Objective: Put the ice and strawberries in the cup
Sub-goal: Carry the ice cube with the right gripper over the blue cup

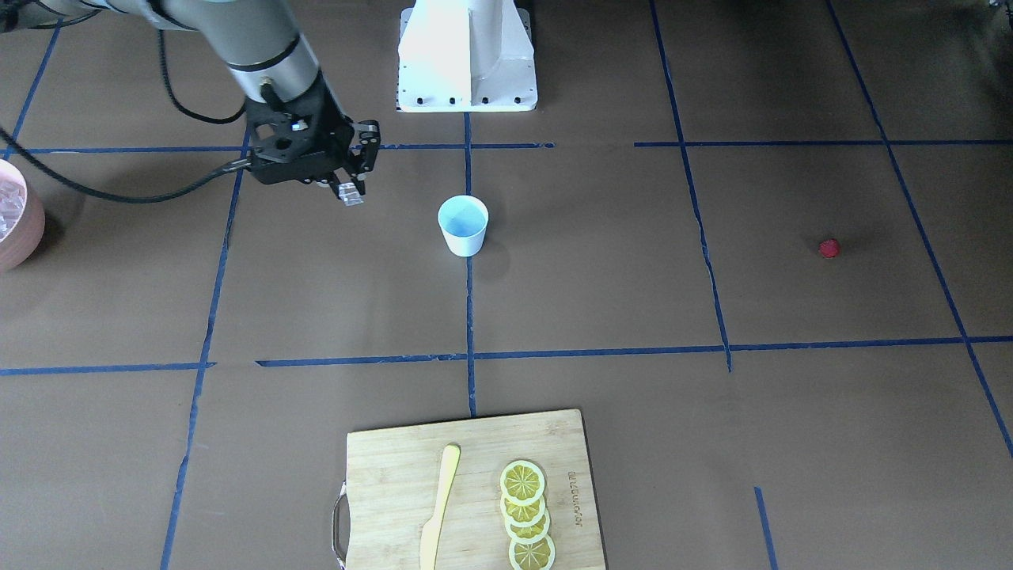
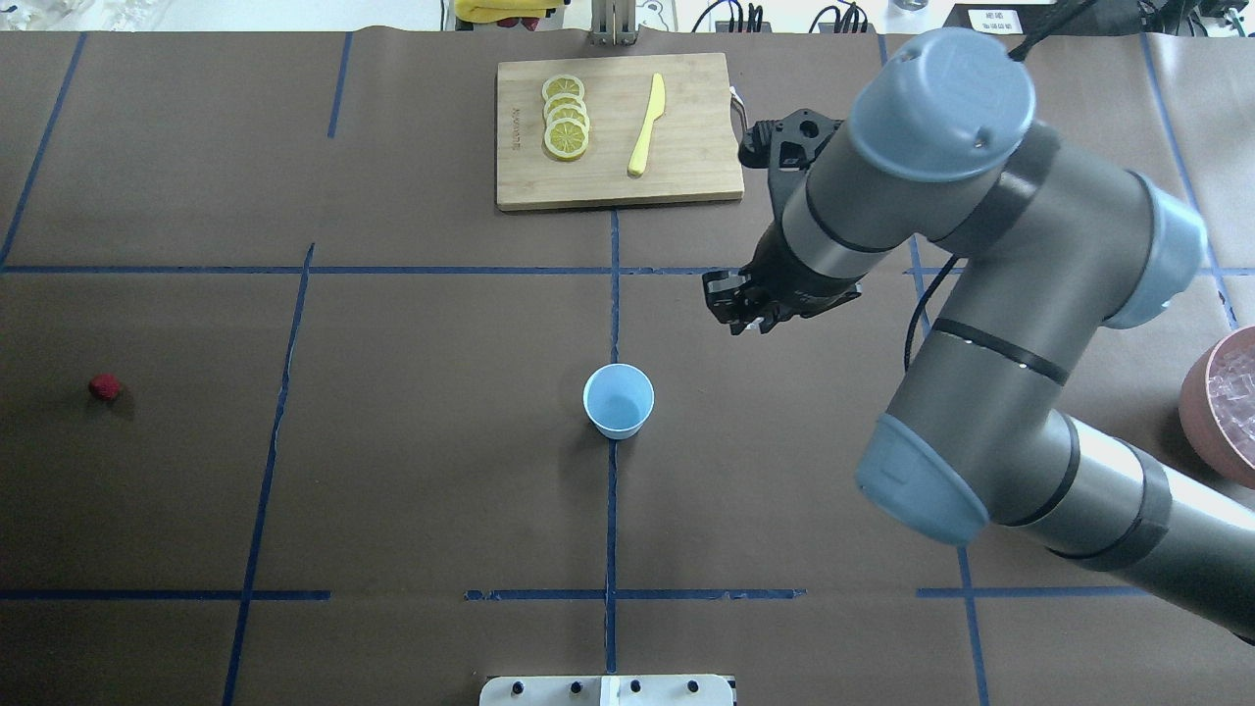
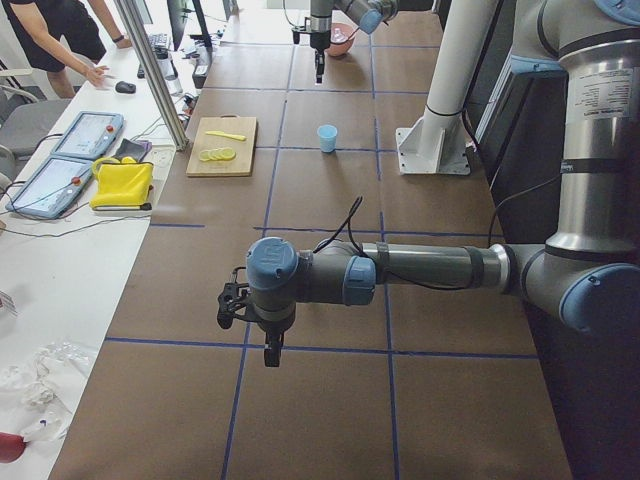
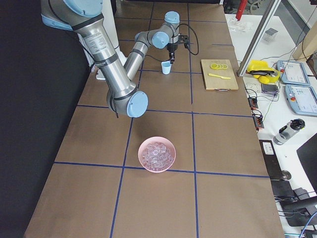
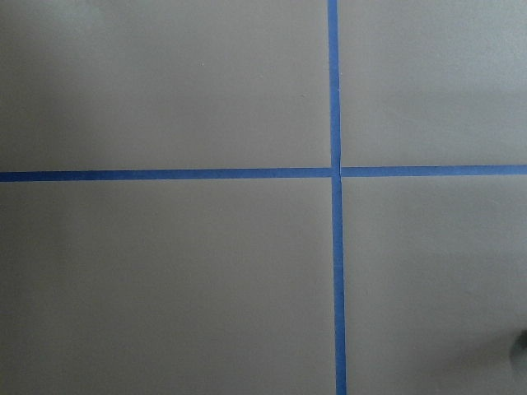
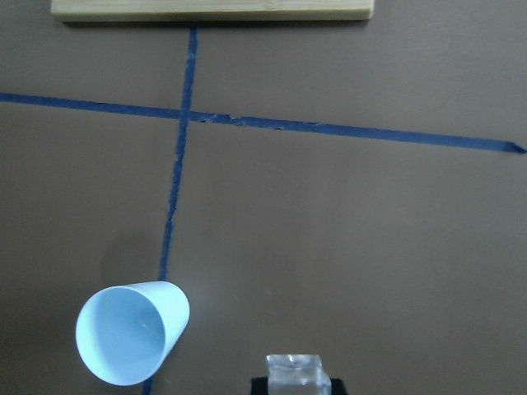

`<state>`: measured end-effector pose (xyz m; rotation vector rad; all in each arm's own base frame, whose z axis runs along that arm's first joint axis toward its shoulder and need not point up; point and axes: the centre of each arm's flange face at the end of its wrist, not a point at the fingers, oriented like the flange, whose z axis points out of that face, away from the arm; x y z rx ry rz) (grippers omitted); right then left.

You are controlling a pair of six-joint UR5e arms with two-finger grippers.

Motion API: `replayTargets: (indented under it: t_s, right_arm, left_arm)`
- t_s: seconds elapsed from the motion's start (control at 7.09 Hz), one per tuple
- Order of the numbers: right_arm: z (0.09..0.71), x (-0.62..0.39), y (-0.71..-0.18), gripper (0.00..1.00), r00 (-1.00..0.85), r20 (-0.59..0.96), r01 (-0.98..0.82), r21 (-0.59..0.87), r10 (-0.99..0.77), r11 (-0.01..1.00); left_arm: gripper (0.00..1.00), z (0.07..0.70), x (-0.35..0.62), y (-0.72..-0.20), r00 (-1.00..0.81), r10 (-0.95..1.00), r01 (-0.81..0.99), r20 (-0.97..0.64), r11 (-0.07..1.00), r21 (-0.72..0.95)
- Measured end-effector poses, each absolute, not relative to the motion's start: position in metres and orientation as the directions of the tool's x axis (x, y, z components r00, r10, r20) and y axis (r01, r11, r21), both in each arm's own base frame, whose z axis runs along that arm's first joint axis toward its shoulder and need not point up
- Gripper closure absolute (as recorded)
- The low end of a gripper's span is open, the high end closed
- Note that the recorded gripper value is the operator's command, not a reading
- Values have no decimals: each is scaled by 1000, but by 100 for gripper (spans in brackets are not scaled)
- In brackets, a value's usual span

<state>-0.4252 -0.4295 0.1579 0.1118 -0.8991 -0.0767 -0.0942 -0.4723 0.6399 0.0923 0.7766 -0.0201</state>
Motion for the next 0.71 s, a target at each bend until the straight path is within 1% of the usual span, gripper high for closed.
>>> replayTargets:
  t_s: [0.42,0.71]
  right_arm:
    - [125,-519,-413,99,660,745,10,123,-99,992]
    - [120,-540,-407,96,670,735,17,125,-104,992]
  left_arm:
    - [0,639,-94,-473,713,17,52,-701,996,77]
    - [0,639,-94,-473,713,17,52,-701,996,77]
